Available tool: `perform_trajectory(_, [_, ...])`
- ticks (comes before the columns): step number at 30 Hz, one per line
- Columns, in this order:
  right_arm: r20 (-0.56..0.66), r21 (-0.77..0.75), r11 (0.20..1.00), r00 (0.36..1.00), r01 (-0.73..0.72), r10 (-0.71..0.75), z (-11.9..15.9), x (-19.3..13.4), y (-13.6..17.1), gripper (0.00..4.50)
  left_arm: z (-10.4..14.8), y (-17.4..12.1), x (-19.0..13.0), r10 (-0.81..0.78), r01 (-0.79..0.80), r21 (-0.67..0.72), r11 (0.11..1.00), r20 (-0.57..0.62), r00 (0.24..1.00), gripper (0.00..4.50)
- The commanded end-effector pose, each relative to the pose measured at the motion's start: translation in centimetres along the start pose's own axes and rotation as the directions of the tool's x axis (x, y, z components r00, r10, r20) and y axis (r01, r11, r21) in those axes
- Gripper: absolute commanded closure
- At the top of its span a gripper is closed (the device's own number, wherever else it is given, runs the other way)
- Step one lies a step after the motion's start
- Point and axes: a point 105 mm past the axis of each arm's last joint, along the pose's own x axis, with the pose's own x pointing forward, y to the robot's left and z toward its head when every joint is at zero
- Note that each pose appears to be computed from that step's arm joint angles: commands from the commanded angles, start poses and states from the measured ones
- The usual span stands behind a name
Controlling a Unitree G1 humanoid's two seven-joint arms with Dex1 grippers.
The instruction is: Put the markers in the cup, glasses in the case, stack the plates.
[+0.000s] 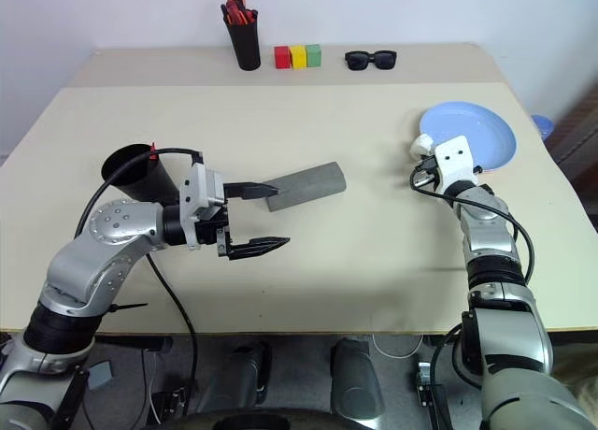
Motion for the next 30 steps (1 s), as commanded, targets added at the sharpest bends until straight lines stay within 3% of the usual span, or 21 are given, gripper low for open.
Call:
perform_trajectory(1, [0.067,-0.010,0.991,0.989,0.133,-0.132,2.6,0.1,-3.7,4.47,1.2,-0.1,-0.1,0.006,-0.007,0.027,1.000,0.041,0.999,0.00])
perform_trajectory(7, [0.011,-0.011,0.976,0.976,0.218,-0.218,2.0,0.1,-6.1,4.47,1.4,0.1,0.1,0.017,-0.018,0.029,0.999,0.051,0.999,0.00])
perform_trajectory(8, [0.003,-0.014,0.974,0.974,0.227,-0.227,1.9,0.0,-6.5,4.20,1.4,0.1,0.1,0.019,-0.020,0.029,0.999,0.052,0.998,0.00])
perform_trajectory(10, [-0.008,-0.021,0.971,0.971,0.239,-0.239,1.8,-0.1,-7.0,3.59,1.4,0.1,0.1,0.024,-0.025,0.028,0.999,0.054,0.998,0.00])
perform_trajectory(17, [0.014,-0.013,0.964,0.964,0.265,-0.265,2.5,-0.3,-7.9,0.04,1.4,0.1,0.2,0.035,-0.036,0.019,0.999,0.059,0.998,0.00])
perform_trajectory(30, [-0.009,0.002,0.981,0.981,0.194,-0.194,1.5,0.0,-6.3,0.04,1.4,0.3,0.2,0.037,-0.039,0.020,0.999,0.060,0.997,0.00])
